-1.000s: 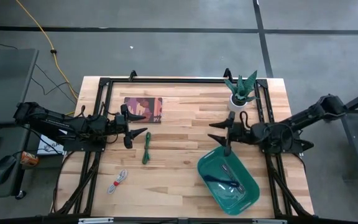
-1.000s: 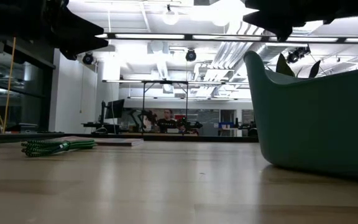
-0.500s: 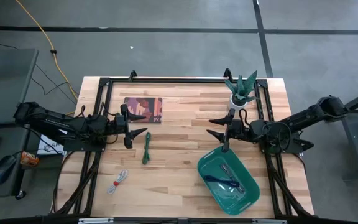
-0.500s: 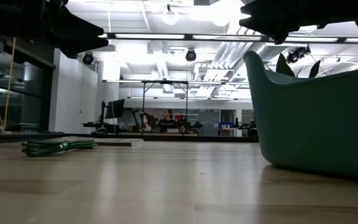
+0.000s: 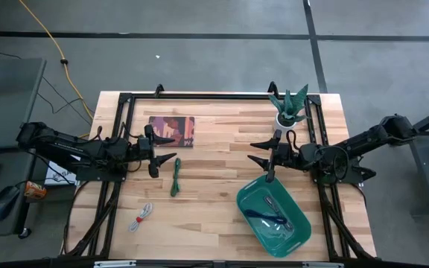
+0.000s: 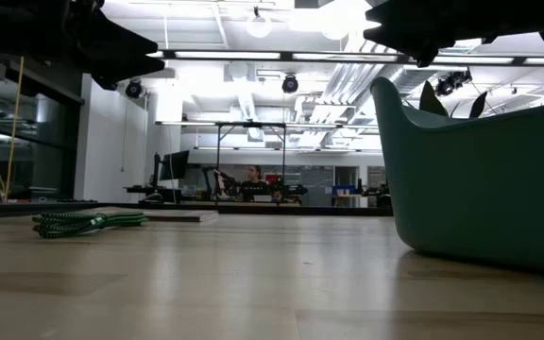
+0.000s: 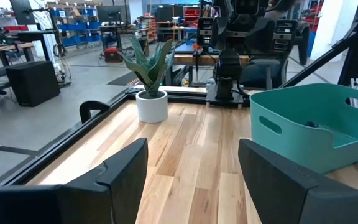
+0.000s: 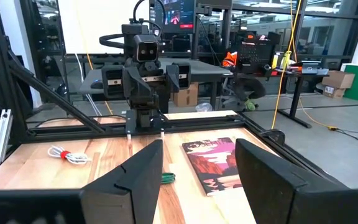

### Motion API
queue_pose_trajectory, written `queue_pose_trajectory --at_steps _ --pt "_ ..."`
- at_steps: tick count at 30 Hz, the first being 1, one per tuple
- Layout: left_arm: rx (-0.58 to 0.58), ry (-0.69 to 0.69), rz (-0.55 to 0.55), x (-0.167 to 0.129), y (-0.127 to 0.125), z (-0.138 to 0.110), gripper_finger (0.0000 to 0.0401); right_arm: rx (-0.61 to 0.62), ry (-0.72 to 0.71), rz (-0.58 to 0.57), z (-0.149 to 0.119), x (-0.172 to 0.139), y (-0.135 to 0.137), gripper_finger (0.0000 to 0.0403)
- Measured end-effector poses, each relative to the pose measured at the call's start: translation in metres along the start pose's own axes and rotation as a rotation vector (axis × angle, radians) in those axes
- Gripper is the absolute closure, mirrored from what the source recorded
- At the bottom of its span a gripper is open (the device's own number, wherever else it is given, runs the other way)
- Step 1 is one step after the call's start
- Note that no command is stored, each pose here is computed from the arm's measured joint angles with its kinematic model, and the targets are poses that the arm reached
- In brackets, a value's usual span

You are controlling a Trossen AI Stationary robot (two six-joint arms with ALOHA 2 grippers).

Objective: Pick and place USB-C Cables
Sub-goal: Put the green USB cable into the green bin

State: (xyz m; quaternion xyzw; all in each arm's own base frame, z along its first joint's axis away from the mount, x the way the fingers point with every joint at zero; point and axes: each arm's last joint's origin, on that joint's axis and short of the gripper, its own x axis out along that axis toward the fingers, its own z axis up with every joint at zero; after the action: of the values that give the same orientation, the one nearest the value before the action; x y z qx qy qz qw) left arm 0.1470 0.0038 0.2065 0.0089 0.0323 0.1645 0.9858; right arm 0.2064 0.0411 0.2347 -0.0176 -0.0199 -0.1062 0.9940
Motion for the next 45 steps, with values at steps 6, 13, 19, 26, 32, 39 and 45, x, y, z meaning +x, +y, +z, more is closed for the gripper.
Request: queue_pose_trajectory --at_steps 6,13,19,26,32,39,45 --pt "-0.034 0.001 -0.006 0.0 0.0 0.0 0.017 0.018 0.0 0.0 0.0 0.0 0.0 0.0212" --pt "-0.019 0.0 -0.007 0.0 0.0 0.0 0.017 0.018 0.001 0.0 0.0 0.0 0.0 0.0212" --pt "-0.301 0.01 -0.004 0.001 -0.001 0.001 0.017 0.026 0.001 0.0 0.0 0.0 0.0 0.0212" --pt "-0.418 0.195 0.095 0.017 -0.005 0.035 0.0171 0.002 -0.001 -0.002 0.0 0.0 0.0 0.0212" --pt "-0.417 0.444 0.203 0.032 -0.01 0.087 0.0171 -0.004 0.008 -0.002 -0.001 0.0 0.0 0.0212" --pt "-0.41 0.583 0.301 0.037 -0.006 0.151 0.0172 -0.003 0.012 -0.001 -0.001 0.0 0.0 0.0212" --pt "-0.449 0.63 0.28 0.039 -0.007 0.156 0.0172 -0.003 0.012 0.0 -0.001 0.0 0.0 0.0212"
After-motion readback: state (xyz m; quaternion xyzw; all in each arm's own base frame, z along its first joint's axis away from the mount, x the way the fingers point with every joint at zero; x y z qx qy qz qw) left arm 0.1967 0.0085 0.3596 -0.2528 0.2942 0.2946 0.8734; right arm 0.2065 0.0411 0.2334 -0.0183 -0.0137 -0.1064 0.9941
